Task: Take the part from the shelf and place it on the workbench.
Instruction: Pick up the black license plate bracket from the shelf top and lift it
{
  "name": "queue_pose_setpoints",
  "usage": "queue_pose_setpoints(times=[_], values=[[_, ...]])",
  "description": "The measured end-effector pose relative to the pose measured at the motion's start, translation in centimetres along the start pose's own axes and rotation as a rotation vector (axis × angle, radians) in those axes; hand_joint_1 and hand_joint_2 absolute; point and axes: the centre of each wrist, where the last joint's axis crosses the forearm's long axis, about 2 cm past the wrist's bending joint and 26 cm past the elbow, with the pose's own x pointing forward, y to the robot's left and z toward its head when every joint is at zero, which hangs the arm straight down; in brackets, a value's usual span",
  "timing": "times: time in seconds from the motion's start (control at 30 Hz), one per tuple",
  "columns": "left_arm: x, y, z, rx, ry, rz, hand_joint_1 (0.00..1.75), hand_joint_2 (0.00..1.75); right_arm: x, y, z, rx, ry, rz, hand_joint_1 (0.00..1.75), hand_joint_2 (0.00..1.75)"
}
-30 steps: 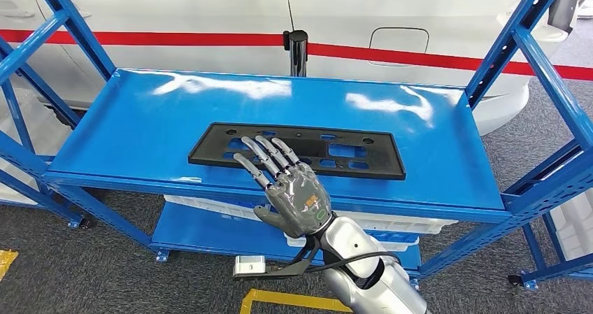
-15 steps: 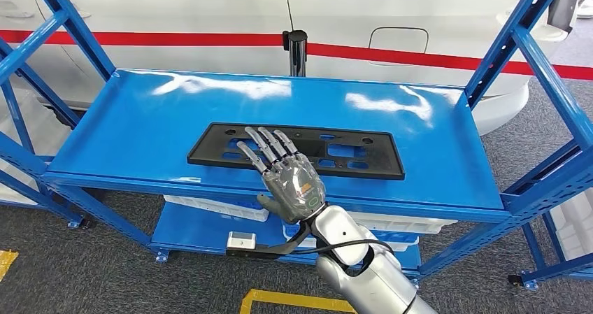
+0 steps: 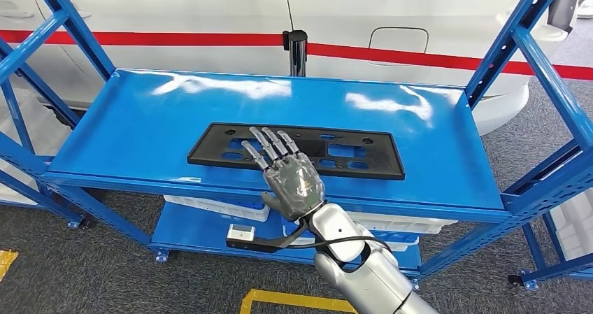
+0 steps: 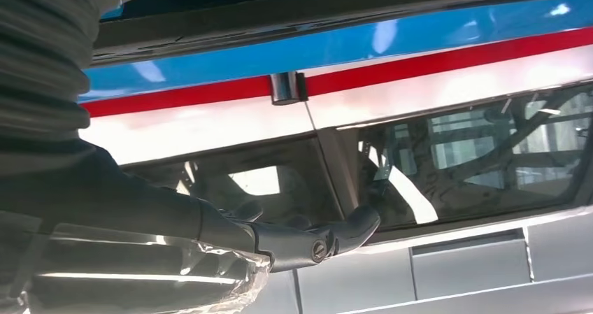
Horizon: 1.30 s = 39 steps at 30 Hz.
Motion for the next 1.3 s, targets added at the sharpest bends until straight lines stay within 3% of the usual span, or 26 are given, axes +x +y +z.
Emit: queue_pose_setpoints(times=[0.43, 0.5, 0.67, 0.87, 1.3], values=[[-0.1, 0.5, 0.0, 0.019, -0.002, 0.009, 0.0, 0.0, -2.8, 1.4, -1.3, 0.066, 0.14, 0.033, 0.0, 1.75], [0.6, -0.2, -0.3, 0.034, 0.022, 0.01, 0.0, 0.0, -2.9, 1.4, -1.9, 0.074, 0.148, 0.039, 0.0, 1.75], [4.8, -2.9, -1.8, 0.035, 0.027, 0.034, 0.0, 0.0, -2.0, 0.9, -4.3, 0.075, 0.148, 0.041, 0.0, 1.75], [7.0, -3.7, -2.6, 0.02, 0.04, 0.046, 0.0, 0.0, -2.4, 1.2, -4.8, 0.088, 0.175, 0.057, 0.0, 1.75], [8.3, -3.9, -3.0, 0.009, 0.017, 0.051, 0.0, 0.0, -3.2, 1.4, -5.1, 0.113, 0.215, 0.098, 0.0, 1.75]])
